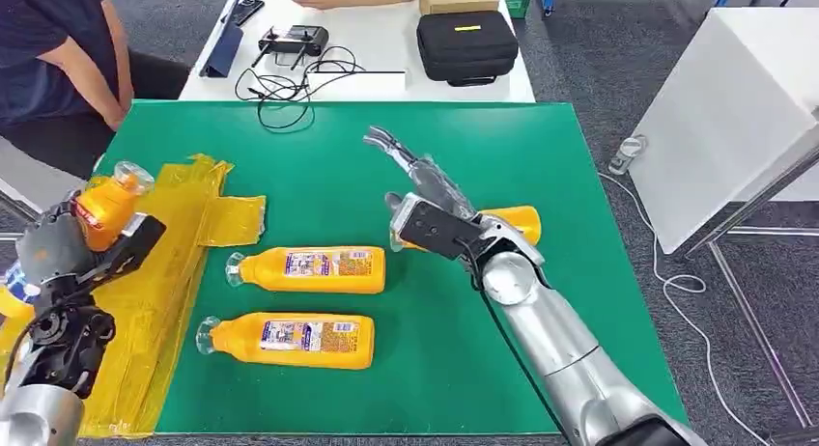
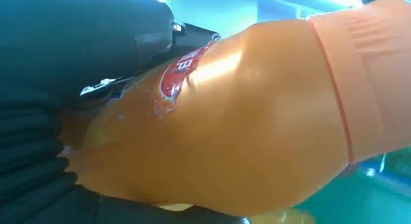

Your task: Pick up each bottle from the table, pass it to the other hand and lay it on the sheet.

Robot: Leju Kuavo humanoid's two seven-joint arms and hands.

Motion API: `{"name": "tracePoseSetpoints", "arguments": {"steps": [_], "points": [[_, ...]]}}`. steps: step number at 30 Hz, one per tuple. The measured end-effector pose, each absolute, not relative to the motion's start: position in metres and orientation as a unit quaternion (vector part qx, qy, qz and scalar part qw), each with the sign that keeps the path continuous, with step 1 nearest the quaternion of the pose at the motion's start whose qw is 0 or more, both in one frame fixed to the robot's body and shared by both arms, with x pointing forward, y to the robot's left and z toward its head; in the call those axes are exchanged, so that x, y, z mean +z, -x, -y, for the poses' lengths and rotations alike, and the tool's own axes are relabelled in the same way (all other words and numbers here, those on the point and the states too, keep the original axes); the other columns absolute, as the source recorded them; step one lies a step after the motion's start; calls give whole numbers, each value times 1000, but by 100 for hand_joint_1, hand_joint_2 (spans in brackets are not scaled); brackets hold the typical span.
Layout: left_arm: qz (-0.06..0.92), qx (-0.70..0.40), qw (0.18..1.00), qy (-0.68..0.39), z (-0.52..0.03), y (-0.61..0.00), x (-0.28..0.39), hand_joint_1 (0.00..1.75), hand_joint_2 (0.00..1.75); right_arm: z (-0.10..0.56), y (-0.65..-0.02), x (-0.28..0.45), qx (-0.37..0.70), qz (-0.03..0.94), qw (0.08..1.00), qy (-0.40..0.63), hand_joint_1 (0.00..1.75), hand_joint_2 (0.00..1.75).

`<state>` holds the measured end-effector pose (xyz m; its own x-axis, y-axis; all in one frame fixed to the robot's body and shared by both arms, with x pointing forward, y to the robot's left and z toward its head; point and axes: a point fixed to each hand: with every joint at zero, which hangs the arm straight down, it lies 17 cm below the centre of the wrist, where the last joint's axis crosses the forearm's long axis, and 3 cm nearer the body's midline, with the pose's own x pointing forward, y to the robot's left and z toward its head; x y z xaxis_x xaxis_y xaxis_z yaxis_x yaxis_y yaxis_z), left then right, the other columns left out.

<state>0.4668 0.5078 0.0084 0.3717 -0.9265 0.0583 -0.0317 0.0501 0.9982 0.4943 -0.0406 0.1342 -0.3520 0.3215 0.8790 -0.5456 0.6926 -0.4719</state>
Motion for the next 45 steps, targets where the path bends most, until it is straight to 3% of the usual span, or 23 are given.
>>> {"name": "tracePoseSetpoints", "arguments": {"steps": [11, 12, 22, 23, 24, 33, 34, 36, 37, 45], "points": [[464, -470, 584, -473, -395, -465, -44, 175, 175, 38, -491, 120, 387, 715, 577, -80, 0, 0], [467, -475, 585, -463, -386, -463, -48, 59, 175, 38, -490, 119, 388, 713, 578, -80, 0, 0], [456, -506, 607, -409, -354, -456, -73, 59, 175, 33, -486, 108, 395, 703, 586, -84, 0, 0], [456, -507, 607, -408, -353, -456, -73, 0, 175, 33, -486, 108, 396, 702, 586, -84, 0, 0], [456, -508, 606, -408, -353, -456, -73, 0, 0, 32, -485, 107, 396, 701, 586, -84, 0, 0], [401, -516, 658, -375, -357, -444, -98, 0, 0, 28, -477, 92, 424, 682, 590, -80, 0, 0], [398, -515, 661, -374, -358, -444, -99, 0, 0, 27, -475, 88, 432, 678, 590, -78, 0, 175], [396, -509, 666, -374, -359, -445, -99, 0, 0, 21, -469, 79, 452, 667, 588, -72, 0, 175], [397, -506, 669, -373, -360, -446, -98, 0, 0, 19, -466, 75, 461, 661, 588, -69, 0, 0], [438, -436, 690, -376, -366, -455, -83, 0, 0, -4, -433, 42, 527, 626, 571, -59, 0, 0]]}}
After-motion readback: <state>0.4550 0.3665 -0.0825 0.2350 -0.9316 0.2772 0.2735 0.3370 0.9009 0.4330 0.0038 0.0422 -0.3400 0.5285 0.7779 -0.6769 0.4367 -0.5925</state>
